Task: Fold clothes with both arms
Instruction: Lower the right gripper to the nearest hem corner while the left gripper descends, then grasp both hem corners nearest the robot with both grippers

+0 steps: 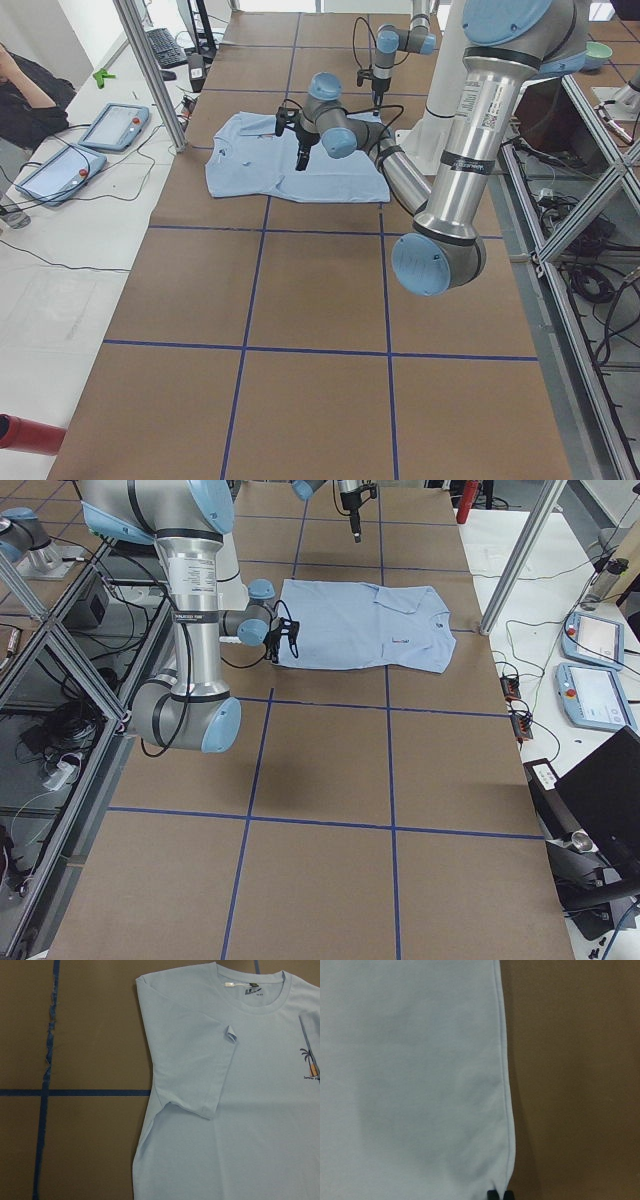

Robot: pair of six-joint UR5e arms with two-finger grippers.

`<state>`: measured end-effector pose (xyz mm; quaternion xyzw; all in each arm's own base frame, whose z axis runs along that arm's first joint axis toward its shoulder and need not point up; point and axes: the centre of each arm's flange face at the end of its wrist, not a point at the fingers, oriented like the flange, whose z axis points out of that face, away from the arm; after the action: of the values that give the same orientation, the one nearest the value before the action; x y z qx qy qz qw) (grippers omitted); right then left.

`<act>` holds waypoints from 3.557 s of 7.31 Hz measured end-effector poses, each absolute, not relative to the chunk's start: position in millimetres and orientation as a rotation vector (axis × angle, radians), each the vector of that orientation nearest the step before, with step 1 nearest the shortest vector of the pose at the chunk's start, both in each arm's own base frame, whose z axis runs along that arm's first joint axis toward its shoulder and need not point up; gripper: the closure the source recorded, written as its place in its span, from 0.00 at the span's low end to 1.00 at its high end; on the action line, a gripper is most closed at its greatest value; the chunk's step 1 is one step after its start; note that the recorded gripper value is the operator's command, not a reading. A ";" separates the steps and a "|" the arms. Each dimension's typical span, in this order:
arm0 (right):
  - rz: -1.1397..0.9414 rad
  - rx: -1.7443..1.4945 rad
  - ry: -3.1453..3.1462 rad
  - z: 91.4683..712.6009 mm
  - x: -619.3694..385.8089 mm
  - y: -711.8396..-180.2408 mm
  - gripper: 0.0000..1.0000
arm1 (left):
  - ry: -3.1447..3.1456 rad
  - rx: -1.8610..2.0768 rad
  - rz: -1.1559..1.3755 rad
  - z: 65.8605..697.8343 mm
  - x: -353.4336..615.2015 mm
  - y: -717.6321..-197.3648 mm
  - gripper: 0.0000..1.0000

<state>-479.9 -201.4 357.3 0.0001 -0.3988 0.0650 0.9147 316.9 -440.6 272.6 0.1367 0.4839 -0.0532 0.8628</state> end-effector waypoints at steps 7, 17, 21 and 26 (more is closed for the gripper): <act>0.179 0.019 -0.918 314.9 -438.4 -224.8 1.00 | 0.926 -0.070 -0.385 333.6 430.3 -256.0 0.00; 0.183 -0.035 -0.927 311.7 -428.7 -236.7 1.00 | 0.841 -0.118 -0.364 366.0 480.5 -198.5 0.41; 0.183 -0.035 -0.925 312.7 -428.3 -236.9 1.00 | 0.843 -0.120 -0.363 364.9 481.3 -198.2 0.46; 0.184 -0.034 -0.924 313.0 -428.0 -237.3 1.00 | 0.822 -0.124 -0.358 355.4 488.8 -194.9 0.96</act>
<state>-428.0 -237.3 313.0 -0.0164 -0.4449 0.0885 0.8911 488.8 -194.9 355.4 -0.0598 0.3970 -0.1728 0.8994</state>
